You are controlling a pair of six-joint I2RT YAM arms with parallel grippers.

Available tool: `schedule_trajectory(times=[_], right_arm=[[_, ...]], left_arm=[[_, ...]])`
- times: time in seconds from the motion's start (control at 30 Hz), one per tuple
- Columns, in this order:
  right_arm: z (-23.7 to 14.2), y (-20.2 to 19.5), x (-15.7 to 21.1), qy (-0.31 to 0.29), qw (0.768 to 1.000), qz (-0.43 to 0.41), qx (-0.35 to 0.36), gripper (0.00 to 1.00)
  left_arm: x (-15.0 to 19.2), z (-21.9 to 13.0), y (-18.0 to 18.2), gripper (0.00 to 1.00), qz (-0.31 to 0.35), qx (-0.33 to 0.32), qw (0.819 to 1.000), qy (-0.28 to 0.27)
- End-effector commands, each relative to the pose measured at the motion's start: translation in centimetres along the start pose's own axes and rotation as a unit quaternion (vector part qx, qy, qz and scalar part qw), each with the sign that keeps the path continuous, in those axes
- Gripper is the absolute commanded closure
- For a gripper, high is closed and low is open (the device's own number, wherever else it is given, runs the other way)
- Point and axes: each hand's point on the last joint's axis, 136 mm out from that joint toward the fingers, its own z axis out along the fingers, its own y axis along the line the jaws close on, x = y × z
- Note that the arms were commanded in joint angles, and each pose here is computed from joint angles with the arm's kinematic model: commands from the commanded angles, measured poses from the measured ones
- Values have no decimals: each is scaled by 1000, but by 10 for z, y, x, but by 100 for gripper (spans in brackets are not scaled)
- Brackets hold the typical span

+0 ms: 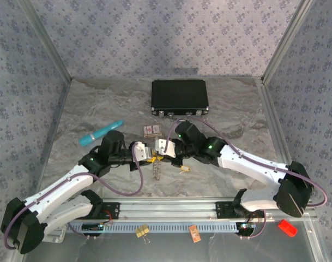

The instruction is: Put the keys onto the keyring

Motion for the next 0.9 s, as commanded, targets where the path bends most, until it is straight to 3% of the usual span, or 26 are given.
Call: schedule_trajectory(times=[0.0,0.07,0.17,0.23,0.43,0.87], right_arm=[[-4,0,-15,-12,1000,-19,-4,100],[-8,-3,-17,-24,1000,-12,6,100],[-19,-7,-15,-61,998,15,23,75],[-25,-8,-10,-92,995,41,24,71],[-31,-5,-7,-155,986,59,23,70],[-14,-7,-4,-150,987,60,12,74]], left_arm=[[-11,1,-4,92,12,18,1000,-18],[-11,1,-5,99,10,19,1000,-18],[-15,0,-3,100,7,12,999,-32],[-21,0,-1,100,0,3,999,-54],[-35,0,1,100,-29,-3,993,-118],[-37,1,-6,100,-41,10,990,-132]])
